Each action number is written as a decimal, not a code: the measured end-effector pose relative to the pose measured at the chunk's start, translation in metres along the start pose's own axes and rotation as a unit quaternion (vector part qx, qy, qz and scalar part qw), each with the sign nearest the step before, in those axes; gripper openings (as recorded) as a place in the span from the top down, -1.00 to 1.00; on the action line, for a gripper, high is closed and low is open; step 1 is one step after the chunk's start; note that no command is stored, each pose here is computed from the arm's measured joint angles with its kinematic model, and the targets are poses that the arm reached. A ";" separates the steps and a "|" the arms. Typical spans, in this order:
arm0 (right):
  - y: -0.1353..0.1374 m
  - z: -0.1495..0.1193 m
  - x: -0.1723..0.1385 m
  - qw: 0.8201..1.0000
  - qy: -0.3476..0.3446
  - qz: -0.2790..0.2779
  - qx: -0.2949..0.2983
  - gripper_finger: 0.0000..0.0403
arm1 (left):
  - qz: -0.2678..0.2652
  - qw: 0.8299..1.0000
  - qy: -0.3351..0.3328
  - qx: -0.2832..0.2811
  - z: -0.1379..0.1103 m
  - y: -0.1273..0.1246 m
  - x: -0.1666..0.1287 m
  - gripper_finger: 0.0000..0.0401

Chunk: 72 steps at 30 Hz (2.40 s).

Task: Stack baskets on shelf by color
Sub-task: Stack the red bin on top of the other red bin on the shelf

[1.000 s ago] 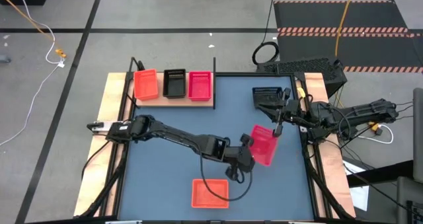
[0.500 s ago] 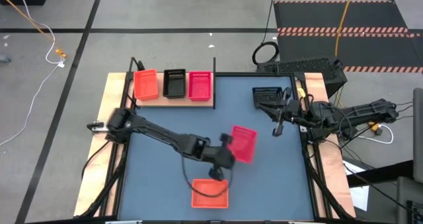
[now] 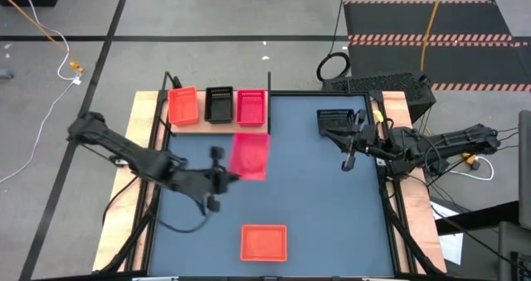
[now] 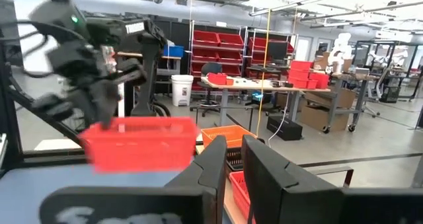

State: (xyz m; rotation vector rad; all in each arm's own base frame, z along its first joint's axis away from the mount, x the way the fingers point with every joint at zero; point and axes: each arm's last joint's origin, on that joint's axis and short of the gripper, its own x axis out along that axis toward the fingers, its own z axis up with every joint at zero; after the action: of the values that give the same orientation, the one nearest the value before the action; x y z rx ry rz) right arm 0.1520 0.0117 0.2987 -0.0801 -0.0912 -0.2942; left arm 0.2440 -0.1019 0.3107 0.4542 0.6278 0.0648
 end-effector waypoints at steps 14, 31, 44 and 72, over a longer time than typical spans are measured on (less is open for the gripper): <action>0.000 0.003 0.000 1.000 -0.017 -0.001 0.004 0.77 | 0.146 0.987 0.060 0.016 -0.052 0.068 -0.043 0.96; -0.001 0.007 0.000 0.999 -0.033 -0.007 -0.039 0.78 | 0.134 0.989 0.054 0.026 -0.106 0.144 0.069 0.93; -0.003 0.009 0.001 0.998 -0.042 -0.016 -0.035 0.78 | 0.122 0.991 0.061 -0.004 -0.125 0.162 0.091 0.74; -0.003 0.009 0.001 0.998 -0.043 -0.016 -0.035 0.78 | 0.108 0.988 0.071 0.090 -0.116 0.148 0.093 0.46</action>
State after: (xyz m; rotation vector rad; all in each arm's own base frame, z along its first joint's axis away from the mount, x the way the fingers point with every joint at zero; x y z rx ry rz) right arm 0.1512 0.0091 0.3077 -0.1606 -0.1672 -0.3259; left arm 0.2629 0.0950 0.2401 0.6964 0.7250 0.2491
